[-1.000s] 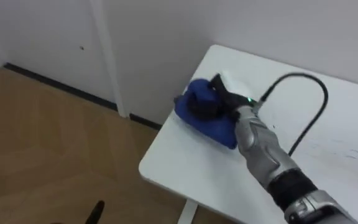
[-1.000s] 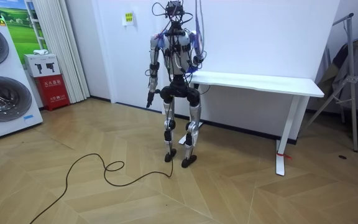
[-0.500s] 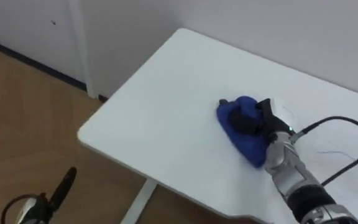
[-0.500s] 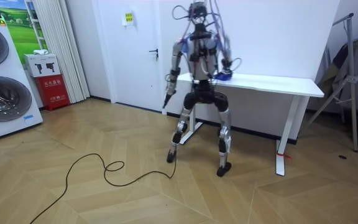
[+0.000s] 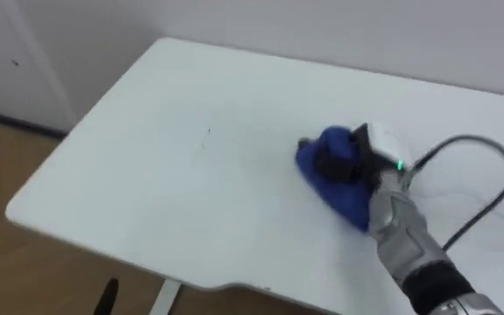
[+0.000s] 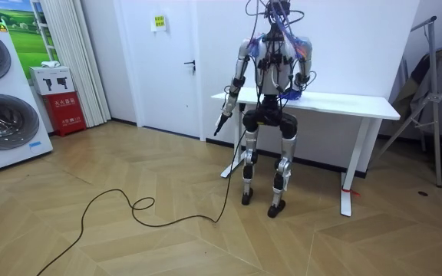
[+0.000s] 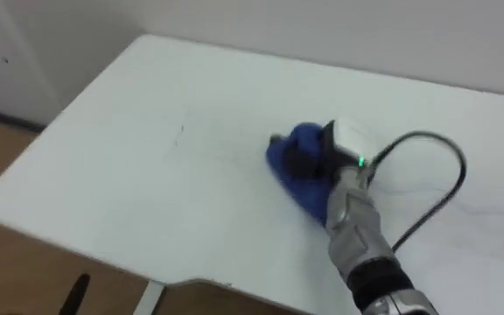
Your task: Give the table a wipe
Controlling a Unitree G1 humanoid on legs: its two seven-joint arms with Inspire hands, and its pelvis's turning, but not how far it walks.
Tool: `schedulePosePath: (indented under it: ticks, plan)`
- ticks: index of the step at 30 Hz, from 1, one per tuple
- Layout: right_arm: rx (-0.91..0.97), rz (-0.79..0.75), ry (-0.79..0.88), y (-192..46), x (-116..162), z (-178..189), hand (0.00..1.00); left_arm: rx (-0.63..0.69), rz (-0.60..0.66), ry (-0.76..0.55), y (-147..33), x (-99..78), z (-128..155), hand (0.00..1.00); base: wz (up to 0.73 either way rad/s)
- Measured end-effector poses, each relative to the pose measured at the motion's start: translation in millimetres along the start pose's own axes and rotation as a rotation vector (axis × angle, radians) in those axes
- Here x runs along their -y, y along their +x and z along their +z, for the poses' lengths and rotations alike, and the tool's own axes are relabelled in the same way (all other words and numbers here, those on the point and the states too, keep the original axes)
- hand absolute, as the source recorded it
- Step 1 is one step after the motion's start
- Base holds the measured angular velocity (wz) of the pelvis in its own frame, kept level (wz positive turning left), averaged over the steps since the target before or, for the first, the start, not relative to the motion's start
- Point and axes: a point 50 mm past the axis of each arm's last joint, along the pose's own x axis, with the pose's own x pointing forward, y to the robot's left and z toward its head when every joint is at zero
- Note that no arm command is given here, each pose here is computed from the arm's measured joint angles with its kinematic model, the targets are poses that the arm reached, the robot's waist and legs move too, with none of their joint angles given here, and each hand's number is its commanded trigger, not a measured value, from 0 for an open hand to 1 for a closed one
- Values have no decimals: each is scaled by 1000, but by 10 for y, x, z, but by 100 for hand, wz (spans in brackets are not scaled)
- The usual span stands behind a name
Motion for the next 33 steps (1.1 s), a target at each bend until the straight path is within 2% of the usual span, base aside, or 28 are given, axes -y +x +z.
schedulePosePath:
  ticks: [5,10,13,15,17,20,23,25,26,28,31,33]
  plan:
    - [-85,-126,106,-147,-35,-499,100,-4,67,-11,1,-128,-78,0,68]
    - [-440,-244,170,-559,47,-1554,100,22,184,-54,23,-470,-42,0,27]
    - [-630,-259,172,-853,92,-2029,100,12,217,-68,23,-541,-77,0,-4]
    - [-667,-262,161,-950,100,-2131,100,13,218,-75,22,-541,-78,0,-22]
    - [-655,-265,158,-917,115,-2096,100,15,211,-72,21,-513,-78,0,-31]
    - [-646,-268,162,-756,127,-1923,100,25,171,-41,17,-380,-53,0,-33]
    - [-541,-223,132,-495,123,-1505,100,20,122,6,15,-199,-31,0,-53]
    - [-255,-107,57,-148,49,-654,100,-1,88,55,18,-109,-50,0,-61]
    - [-174,-84,37,-91,35,-409,100,3,81,63,19,-92,-26,0,-14]
    - [97,-37,8,19,60,441,100,25,34,70,10,18,97,0,22]
    - [225,-28,15,54,148,818,100,43,2,77,-9,95,153,0,53]
    - [210,-20,10,59,125,755,100,19,8,80,-17,75,28,0,67]
